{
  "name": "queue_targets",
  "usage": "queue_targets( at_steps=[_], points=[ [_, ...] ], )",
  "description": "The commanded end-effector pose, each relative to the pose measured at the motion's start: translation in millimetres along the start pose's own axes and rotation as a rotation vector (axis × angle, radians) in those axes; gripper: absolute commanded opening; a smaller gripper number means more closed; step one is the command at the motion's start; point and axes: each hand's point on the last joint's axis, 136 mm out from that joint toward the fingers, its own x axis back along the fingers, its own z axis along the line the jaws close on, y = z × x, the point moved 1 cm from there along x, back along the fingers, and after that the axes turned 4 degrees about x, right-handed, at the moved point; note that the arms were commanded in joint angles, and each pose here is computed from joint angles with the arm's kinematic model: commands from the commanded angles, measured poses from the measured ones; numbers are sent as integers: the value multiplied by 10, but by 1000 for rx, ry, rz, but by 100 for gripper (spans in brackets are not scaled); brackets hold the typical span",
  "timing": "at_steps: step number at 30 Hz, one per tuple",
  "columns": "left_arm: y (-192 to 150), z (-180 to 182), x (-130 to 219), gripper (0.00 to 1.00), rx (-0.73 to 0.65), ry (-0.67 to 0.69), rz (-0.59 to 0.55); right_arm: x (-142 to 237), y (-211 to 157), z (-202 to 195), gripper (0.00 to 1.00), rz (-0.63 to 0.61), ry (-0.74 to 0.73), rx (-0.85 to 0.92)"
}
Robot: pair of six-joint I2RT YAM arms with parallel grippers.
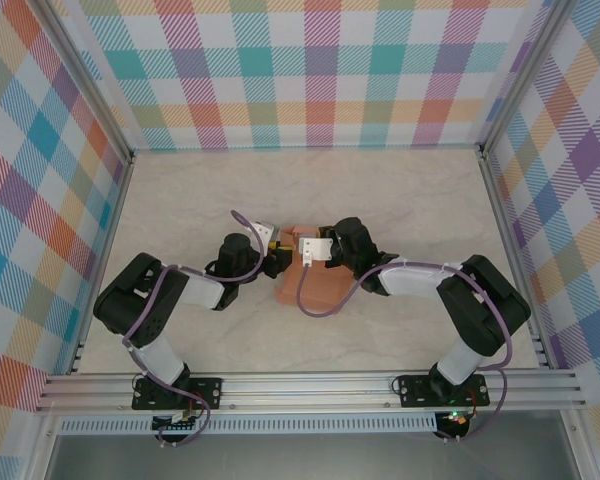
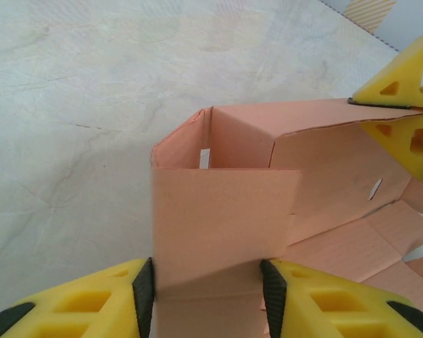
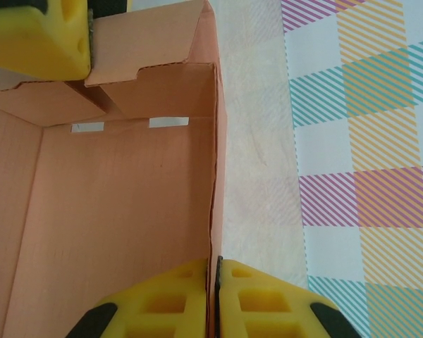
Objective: Fold the paper box
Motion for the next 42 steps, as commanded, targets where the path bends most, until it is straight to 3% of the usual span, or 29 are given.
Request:
queue_targets(
  at_steps=[1,11,18,26,42],
  points=[
    [290,-232,-67,45,-11,-145,-78,41,160,268,10,-91,118,-10],
    [263,-397,-131,40,-19,-263,-49,77,159,267,8,-110,104,-14],
    [253,-365,-212,34,25,-256,-59,88,187,241,7,-119,96,-43],
    [246,-428,-275,34,20,-245,-63,45,282,339,7,-83,94,18],
    [88,-500,-329,35,29,-281,-15,116,356,312,10,-113,98,-71]
  ],
)
